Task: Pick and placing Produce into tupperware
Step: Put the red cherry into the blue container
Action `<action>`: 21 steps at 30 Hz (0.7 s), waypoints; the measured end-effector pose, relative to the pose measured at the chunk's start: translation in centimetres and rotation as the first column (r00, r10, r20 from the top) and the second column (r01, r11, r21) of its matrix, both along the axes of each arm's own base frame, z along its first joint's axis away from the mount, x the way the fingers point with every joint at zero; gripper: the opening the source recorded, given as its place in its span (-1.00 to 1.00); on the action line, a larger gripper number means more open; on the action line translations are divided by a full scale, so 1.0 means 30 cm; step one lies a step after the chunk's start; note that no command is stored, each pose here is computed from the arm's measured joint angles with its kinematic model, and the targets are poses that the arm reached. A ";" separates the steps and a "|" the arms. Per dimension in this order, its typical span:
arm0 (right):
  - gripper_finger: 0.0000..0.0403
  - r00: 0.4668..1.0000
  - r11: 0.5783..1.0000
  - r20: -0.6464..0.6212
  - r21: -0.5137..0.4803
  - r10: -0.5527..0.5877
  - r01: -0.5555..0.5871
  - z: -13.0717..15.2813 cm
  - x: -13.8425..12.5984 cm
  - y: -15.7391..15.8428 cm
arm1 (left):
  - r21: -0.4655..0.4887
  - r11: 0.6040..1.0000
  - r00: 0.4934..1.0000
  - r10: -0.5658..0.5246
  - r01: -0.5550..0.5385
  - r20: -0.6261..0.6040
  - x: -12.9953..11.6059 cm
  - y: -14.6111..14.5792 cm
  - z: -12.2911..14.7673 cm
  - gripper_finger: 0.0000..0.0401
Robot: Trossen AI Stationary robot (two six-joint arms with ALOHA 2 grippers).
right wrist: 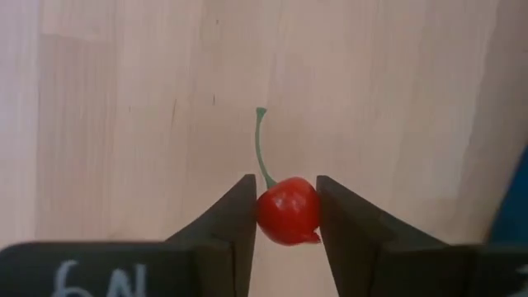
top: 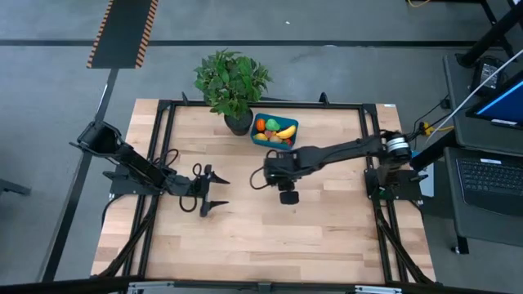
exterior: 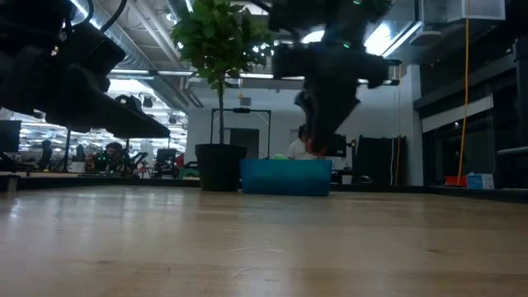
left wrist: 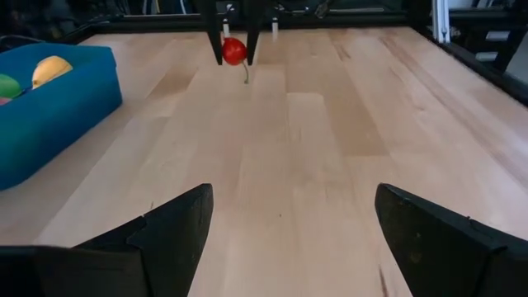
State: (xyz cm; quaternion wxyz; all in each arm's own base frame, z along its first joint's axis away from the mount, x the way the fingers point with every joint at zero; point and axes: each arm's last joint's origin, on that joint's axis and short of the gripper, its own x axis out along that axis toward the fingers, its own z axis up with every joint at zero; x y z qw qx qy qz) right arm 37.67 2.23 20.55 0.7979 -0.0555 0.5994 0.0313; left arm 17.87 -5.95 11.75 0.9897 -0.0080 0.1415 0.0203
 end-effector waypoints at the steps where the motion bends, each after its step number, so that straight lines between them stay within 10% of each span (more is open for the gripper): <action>1: -0.40 1.000 1.000 0.019 0.006 -0.015 0.015 -0.011 -0.019 -0.002 | 0.013 1.000 1.000 -0.004 0.004 -0.003 0.000 0.000 -0.001 0.65; 11: -0.46 0.902 0.997 0.425 0.070 -0.070 0.044 0.006 -0.213 -0.014 | 0.030 1.000 1.000 -0.011 0.011 0.021 0.001 -0.001 0.007 0.65; 21: -0.45 0.632 0.987 0.761 0.156 -0.149 0.045 -0.053 -0.395 -0.041 | 0.013 1.000 0.999 -0.009 0.008 0.048 0.004 -0.002 0.016 0.65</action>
